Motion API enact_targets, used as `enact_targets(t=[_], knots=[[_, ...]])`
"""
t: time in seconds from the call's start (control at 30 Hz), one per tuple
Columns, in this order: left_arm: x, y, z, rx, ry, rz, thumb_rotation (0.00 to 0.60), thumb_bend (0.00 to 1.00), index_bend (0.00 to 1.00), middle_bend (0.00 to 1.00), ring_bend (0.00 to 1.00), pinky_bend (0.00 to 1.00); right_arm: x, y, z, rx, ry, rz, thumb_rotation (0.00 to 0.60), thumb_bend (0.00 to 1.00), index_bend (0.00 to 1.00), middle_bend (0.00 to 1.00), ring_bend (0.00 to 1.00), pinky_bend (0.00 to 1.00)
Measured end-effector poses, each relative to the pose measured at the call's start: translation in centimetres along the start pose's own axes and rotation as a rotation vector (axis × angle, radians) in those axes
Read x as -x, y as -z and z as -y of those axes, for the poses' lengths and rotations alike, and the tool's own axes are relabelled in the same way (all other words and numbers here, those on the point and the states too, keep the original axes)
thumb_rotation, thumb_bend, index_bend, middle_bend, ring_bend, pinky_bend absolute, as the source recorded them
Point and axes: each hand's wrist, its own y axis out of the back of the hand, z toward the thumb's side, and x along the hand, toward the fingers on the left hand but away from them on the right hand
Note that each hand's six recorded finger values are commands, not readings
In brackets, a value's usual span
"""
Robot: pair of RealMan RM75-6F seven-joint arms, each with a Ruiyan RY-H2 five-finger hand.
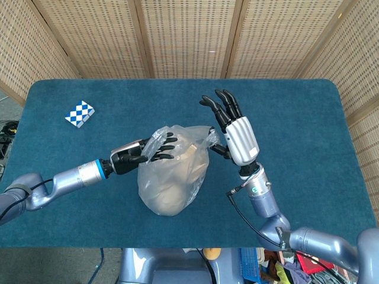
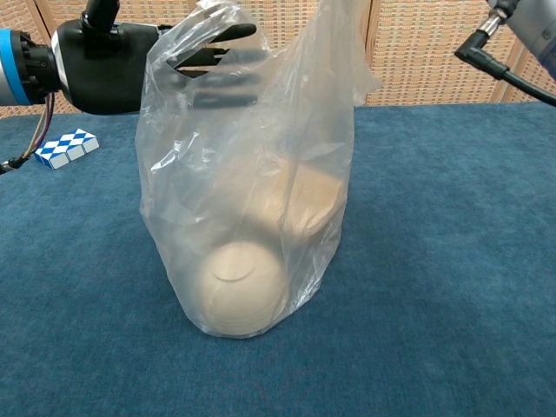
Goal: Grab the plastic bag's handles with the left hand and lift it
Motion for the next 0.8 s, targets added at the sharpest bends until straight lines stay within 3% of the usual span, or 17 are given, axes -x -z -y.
enact_targets(t=[0.17,0.3,0.4,0.5,0.8], knots=[[-0.8,0.1,1.1,0.014,0.071,-0.02,0.453,0.18,0.17,0.24,0.28,0.23,-0.1,0.1,0.1,0.003,-0.002,0.004,0.6,0.84,0.0,0.25,0.03,0.01],[-1.0,0.4,1.5,0.01,0.113,-0.054,0.415,0.18,0.18,0.23,0.26,0.23,0.0,0.0,0.2,0.005,-0.005,0.0,0.6,0.84,0.0,0.25,0.03,0.01],[-1.4,0.1,1.5,0.013,0.112,-0.036,0.357,0.18,0.21,0.23,0.19,0.17,0.0,-0.3,0.1,0.004,-0.005,-0.012,0.6,0.84,0.0,0.25,0.03,0.01],[-1.7,-0.3,1.6,0.005,0.101,0.006,0.334,0.18,0.22,0.22,0.14,0.1,0.0,-0.6,0.0,0.01,-0.004,-0.019,0.6,0.84,0.0,0.25,0.03,0.01],[-1.8,-1.7,3.3,0.032,0.087,0.149,0.329,0.19,0.22,0.2,0.15,0.12,-0.1,-1.7,-0.1,0.05,-0.013,-0.035,0.6,0.84,0.0,0.25,0.03,0.01]])
